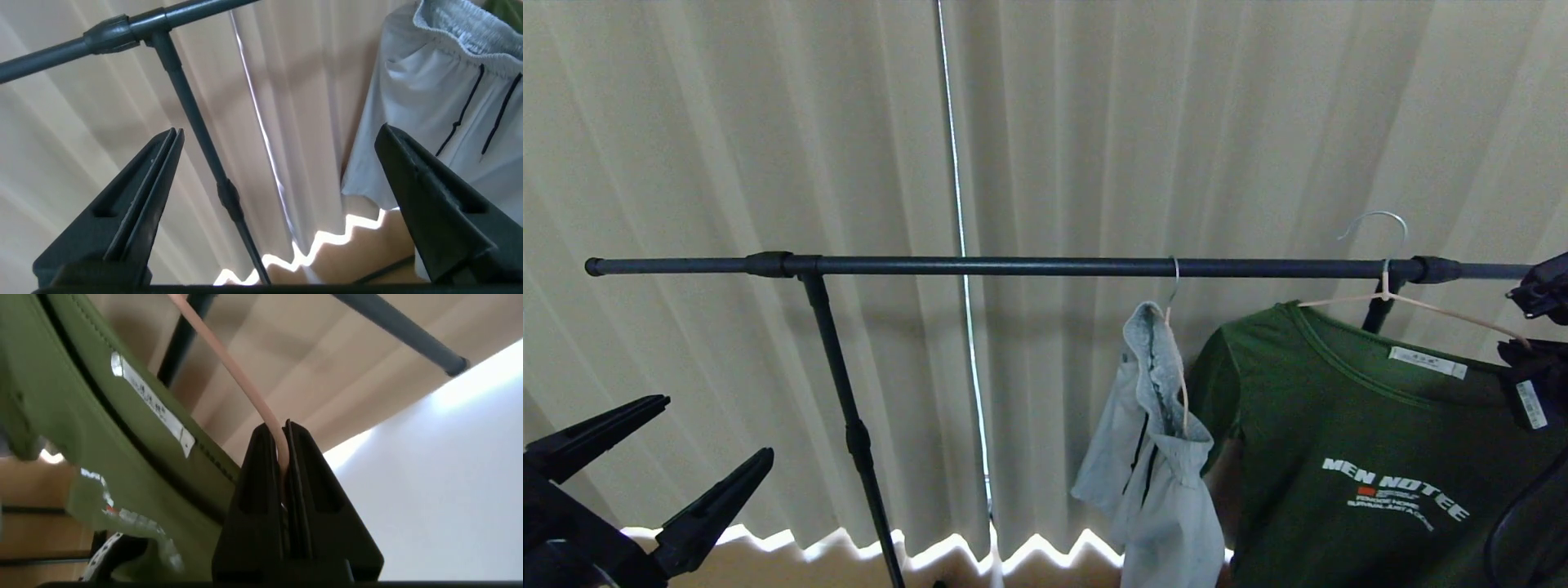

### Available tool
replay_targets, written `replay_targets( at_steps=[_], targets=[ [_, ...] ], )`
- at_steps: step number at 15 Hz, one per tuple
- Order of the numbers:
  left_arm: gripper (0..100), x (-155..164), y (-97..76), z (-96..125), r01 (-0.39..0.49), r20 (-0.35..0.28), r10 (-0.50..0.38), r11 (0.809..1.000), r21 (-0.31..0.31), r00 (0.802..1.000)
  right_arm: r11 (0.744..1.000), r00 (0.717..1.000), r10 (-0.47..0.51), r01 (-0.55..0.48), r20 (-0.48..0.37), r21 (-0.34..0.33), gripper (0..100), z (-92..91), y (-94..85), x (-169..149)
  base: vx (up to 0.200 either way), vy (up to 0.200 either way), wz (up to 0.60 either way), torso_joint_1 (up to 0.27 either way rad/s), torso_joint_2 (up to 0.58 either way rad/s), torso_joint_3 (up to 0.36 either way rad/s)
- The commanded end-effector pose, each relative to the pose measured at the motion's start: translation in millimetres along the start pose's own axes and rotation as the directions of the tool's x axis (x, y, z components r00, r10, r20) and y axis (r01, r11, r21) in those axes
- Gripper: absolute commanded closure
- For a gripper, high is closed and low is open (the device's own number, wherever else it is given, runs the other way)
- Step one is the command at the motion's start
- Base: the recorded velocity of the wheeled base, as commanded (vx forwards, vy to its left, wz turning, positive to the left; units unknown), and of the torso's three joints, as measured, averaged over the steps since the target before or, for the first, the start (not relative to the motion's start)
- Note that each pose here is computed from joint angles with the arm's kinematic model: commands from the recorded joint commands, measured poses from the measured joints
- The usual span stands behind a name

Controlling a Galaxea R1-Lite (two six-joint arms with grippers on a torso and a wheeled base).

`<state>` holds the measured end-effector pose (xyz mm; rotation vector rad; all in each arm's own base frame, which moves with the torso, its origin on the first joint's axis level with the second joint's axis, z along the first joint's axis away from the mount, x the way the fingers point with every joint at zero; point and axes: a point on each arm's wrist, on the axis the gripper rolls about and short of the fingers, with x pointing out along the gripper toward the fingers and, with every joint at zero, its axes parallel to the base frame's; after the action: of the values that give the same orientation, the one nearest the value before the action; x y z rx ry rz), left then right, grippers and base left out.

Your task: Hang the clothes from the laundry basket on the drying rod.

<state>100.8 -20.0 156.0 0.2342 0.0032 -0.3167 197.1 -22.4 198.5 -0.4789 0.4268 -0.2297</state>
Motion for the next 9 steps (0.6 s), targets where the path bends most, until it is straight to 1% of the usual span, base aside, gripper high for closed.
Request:
replay_targets(
  at_steps=[1,3,9],
  targets=[
    [0,0,0.1,0,-0.001,0.003,0.001,1.000,0.001,1.000,1.000,0.998,0.022,-0.023,-0.057,-0.015,100,-4.2,7.2,19,0.000,0.000,0.00,0.000,0.00,0.000],
    [0,-2,0.2,1,-0.005,0.010,0.005,1.000,0.002,1.000,0.998,0.995,0.045,-0.048,-0.090,-0.027,100,-7.5,15.5,27,0.000,0.000,0.00,0.000,0.00,0.000],
    [0,-2,0.2,1,-0.005,0.013,0.005,1.000,0.002,1.000,0.995,0.993,0.090,-0.094,-0.078,-0.043,100,-4.3,27.6,26,0.000,0.000,0.00,0.000,0.00,0.000]
  ],
)
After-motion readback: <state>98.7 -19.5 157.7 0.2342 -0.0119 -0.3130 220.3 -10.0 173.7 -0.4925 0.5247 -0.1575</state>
